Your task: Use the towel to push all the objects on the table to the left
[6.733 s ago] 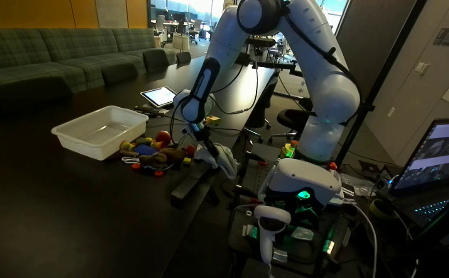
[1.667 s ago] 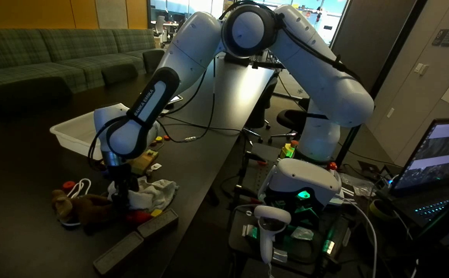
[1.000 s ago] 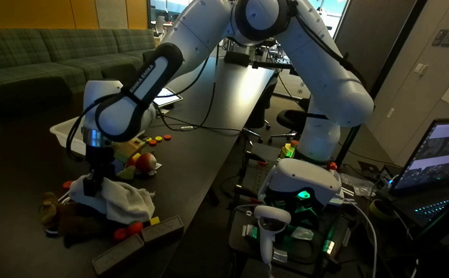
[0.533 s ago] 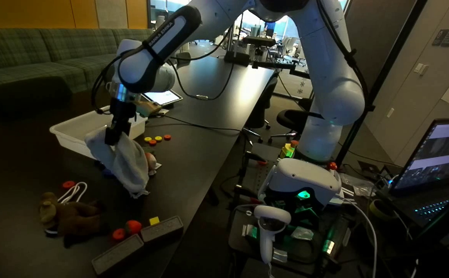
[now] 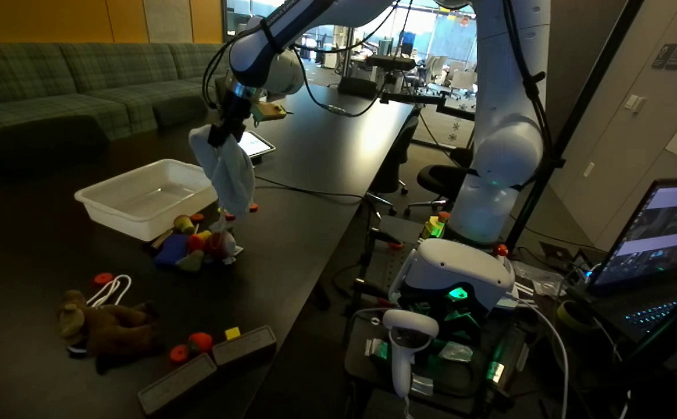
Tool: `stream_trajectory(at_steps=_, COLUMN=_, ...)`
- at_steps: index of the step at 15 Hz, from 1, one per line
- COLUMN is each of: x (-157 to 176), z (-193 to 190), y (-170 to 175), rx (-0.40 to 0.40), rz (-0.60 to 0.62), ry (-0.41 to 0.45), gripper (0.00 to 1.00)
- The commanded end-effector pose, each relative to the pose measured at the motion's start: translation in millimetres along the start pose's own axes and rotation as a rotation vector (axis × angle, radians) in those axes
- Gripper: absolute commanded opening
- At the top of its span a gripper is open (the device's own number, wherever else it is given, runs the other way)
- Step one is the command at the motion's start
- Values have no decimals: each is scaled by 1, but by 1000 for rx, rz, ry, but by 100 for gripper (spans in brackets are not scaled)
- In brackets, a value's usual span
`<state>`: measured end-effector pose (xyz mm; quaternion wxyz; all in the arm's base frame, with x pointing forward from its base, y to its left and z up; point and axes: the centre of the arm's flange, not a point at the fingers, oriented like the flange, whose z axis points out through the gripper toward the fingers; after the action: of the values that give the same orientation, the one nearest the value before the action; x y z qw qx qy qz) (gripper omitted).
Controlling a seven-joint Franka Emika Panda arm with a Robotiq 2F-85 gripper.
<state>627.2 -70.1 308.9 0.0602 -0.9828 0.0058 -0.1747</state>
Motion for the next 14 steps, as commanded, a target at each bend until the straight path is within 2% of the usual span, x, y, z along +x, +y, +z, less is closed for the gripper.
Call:
stream_trajectory(at_steps=1, x=11, z=-10, y=55, rx=-119, rz=115, ry=121, gripper=1)
stream_trajectory(at_steps=3, x=18, z=2, y=85, rx=-198, rz=165, ry=183, gripper=1)
stream_trajectory(at_steps=6, x=21, z=46, y=121, rx=-324, rz=198, ry=229, gripper=1)
stream_trajectory(at_steps=11, x=16, z=149, y=156, rx=-447, rz=208, ry=167, gripper=1)
stream_trajectory(at_steps=14, x=12, z=201, y=167, rx=-478, rz=201, ry=116, gripper=1)
